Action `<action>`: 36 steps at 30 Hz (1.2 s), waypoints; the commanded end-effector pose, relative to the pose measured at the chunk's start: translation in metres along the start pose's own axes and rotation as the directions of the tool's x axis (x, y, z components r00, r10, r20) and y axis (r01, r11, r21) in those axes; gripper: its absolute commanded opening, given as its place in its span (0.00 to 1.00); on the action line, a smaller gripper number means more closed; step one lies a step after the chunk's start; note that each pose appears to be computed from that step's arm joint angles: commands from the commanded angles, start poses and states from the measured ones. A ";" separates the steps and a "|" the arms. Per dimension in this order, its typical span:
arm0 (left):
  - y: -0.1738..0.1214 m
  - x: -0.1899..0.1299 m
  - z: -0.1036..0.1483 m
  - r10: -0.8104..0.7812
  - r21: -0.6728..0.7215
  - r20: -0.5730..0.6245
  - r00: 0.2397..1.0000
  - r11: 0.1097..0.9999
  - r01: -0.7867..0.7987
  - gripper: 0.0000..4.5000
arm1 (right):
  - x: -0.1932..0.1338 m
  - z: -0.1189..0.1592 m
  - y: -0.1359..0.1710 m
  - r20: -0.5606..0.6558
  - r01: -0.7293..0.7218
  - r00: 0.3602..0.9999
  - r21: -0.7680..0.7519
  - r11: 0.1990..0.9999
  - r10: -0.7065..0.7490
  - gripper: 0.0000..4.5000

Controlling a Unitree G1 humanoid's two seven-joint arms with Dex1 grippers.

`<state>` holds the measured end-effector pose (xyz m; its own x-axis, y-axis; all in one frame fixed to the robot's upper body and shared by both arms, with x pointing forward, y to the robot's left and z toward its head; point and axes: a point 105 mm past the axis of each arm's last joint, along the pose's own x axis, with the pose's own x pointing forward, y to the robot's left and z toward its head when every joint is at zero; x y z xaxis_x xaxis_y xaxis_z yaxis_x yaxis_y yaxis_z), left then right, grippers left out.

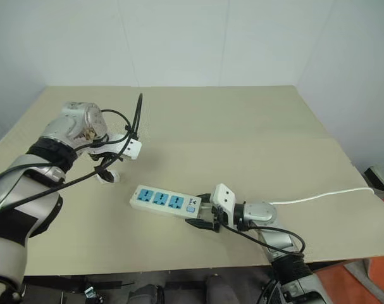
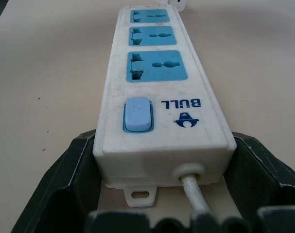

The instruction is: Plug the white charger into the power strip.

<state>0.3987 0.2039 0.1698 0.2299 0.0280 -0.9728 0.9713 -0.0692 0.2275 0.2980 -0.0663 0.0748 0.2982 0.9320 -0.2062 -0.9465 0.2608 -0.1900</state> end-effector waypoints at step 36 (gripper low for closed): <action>0.014 0.001 0.015 0.073 -0.014 0.089 0.993 0.997 -0.072 0.23 | 0.009 -0.016 0.014 -0.086 -0.047 0.995 -0.022 0.999 0.045 0.76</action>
<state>0.4046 0.2002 0.1487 0.2251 0.0116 -0.9743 0.9733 -0.0475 0.2244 0.2979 -0.0628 0.0751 0.3040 0.9269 -0.2200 -0.9397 0.2538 -0.2291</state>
